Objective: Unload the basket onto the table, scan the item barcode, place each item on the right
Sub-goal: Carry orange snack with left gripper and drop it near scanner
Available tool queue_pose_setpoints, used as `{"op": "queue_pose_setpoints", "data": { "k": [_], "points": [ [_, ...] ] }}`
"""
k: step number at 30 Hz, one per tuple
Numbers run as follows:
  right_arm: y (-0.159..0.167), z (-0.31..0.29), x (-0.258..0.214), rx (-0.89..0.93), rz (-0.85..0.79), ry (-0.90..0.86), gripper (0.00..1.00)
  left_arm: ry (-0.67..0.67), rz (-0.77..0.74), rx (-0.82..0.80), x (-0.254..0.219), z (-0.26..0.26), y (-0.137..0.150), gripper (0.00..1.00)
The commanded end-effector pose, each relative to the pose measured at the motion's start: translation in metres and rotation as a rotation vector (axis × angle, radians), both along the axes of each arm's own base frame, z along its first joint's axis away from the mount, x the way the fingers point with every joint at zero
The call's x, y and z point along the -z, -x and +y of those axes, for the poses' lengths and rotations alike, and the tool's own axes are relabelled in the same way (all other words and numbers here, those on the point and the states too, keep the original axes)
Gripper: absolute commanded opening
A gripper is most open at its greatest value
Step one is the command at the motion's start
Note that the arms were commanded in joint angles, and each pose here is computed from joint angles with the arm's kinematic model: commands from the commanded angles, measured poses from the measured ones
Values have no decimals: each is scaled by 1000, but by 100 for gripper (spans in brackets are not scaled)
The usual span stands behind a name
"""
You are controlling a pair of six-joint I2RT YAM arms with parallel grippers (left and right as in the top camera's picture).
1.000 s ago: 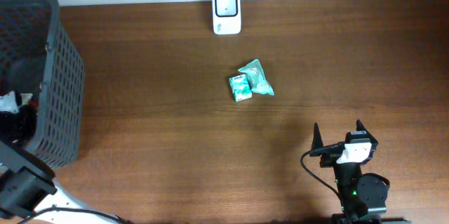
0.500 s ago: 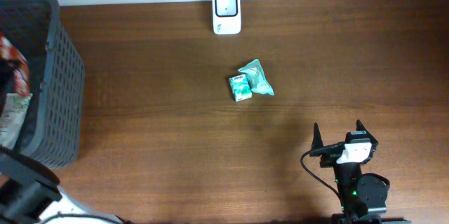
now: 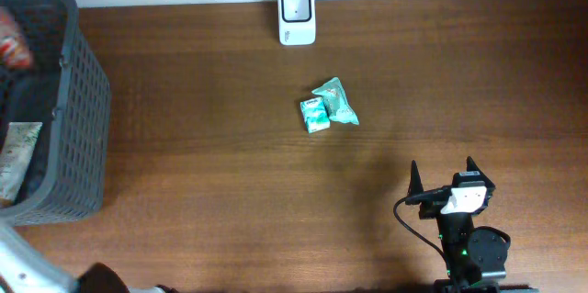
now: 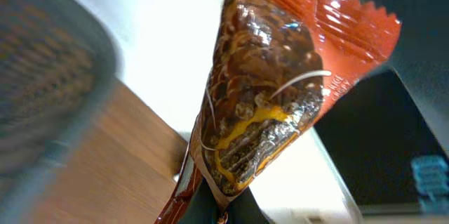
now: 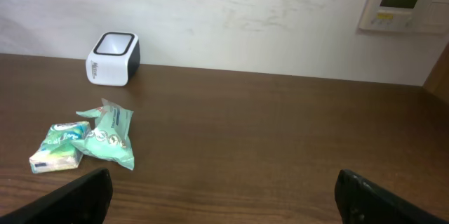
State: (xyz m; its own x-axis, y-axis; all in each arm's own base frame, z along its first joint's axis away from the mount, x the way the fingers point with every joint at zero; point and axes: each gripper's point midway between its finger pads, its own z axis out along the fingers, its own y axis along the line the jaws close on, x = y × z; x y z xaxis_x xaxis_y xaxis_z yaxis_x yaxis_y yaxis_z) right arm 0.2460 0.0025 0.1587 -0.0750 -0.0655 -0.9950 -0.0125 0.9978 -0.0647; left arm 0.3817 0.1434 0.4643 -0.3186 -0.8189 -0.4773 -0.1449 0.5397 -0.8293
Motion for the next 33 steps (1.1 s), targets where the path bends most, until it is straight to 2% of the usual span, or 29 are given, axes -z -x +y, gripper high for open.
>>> {"op": "queue_pose_setpoints", "data": {
  "k": [1, 3, 5, 10, 15, 18, 21, 25, 29, 33],
  "points": [
    [0, 0, 4, -1, 7, 7, 99, -4, -40, 136, -24, -74, -1, 0],
    [0, 0, 4, -1, 7, 7, 99, -13, 1, 170, -15, -102, -8, 0],
    [0, 0, 4, -2, 7, 7, 99, -60, 128, 114, 15, -124, -15, 0],
    [0, 0, 4, -2, 7, 7, 99, -289, 413, 42, 88, -174, -19, 0],
    [0, 0, 4, -2, 7, 7, 99, -426, 587, 211, 160, -256, -32, 0],
    [0, 0, 4, -2, 7, 7, 99, -455, 679, 286, 204, -296, -39, 0],
    [0, 0, 4, -1, 7, 7, 99, -429, 817, 281, 261, -330, -42, 0],
    [0, 0, 4, -2, 7, 7, 99, -446, 917, 297, 324, -365, -46, 0],
    [0, 0, 4, -2, 7, 7, 99, -492, 980, 334, 381, -388, -47, 0],
    [0, 0, 4, -2, 7, 7, 99, -518, 1028, 343, 410, -392, -43, 0]
  ]
}}
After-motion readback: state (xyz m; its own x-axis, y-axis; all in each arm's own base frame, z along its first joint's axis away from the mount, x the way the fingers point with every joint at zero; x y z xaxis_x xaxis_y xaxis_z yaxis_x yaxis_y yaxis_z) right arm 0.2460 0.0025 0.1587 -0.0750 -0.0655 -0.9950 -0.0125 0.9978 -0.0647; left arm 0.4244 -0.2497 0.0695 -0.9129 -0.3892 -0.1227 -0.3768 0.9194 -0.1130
